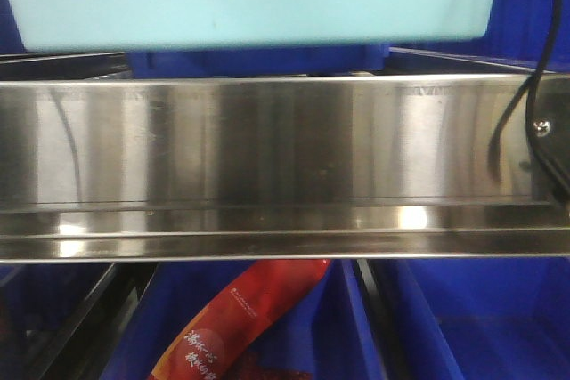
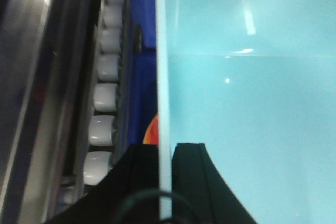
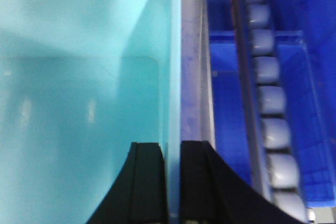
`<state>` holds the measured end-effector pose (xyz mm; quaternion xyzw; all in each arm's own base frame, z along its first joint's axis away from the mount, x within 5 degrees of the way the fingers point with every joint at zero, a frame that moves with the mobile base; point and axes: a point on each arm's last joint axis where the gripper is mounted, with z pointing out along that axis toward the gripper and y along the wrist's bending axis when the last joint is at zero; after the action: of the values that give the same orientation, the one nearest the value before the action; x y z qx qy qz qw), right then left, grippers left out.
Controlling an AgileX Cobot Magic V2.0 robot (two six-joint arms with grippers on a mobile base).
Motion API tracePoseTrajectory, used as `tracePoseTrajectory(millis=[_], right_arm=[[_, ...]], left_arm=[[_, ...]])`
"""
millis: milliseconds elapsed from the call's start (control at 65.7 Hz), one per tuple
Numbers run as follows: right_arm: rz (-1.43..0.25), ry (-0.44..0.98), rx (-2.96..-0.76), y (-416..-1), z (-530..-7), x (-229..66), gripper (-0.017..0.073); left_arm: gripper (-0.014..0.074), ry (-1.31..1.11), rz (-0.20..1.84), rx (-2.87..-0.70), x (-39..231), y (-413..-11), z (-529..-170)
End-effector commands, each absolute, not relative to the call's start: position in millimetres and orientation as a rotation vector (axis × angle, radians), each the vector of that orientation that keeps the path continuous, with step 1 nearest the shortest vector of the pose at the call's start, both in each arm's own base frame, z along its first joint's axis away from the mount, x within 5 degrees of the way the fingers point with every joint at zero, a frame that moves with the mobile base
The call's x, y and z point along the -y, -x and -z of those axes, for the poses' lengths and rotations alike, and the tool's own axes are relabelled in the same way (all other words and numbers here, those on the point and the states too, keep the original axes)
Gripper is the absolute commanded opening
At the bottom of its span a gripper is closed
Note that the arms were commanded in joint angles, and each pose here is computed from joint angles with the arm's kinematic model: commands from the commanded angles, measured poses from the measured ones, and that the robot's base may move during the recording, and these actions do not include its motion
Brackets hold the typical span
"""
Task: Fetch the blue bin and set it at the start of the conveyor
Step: 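Lift the teal bin with both grippers and pull it off the shelf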
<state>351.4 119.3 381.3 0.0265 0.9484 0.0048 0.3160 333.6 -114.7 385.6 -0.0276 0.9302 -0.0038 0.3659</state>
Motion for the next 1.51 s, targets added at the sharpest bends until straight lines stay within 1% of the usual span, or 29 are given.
tracePoseTrajectory(millis=[0,107,335,426,563,791,1141,1491], right_arm=[[-0.007,-0.051,-2.439,-337,-399,-123,-0.0163],[-0.006,-0.039,-2.427,-324,-404,-128,-0.0163],[-0.038,-0.064,-2.364,-295,-420,-133,-0.0163],[-0.065,-0.050,-2.329,-282,-431,-135,-0.0163],[-0.038,-0.054,-2.267,-264,-447,-136,-0.0163],[-0.061,-0.053,-2.146,-253,-471,-127,-0.0163],[-0.101,-0.077,-2.073,-248,-496,-122,-0.0163],[-0.087,-0.076,-2.070,-247,-498,-121,-0.0163]], left_arm=[[-0.0111,0.067,0.046,-2.309,120,-318,-407],[-0.0111,0.070,0.084,-2.289,122,-302,-420],[-0.0111,0.038,0.142,-2.227,124,-273,-444],[-0.0111,0.048,0.126,-2.218,124,-259,-440],[-0.0111,0.054,0.127,-2.170,121,-243,-439],[-0.0111,0.063,0.162,-2.088,117,-241,-460],[-0.0111,0.048,0.206,-1.958,111,-233,-503],[-0.0111,0.053,0.201,-1.972,111,-233,-502]])
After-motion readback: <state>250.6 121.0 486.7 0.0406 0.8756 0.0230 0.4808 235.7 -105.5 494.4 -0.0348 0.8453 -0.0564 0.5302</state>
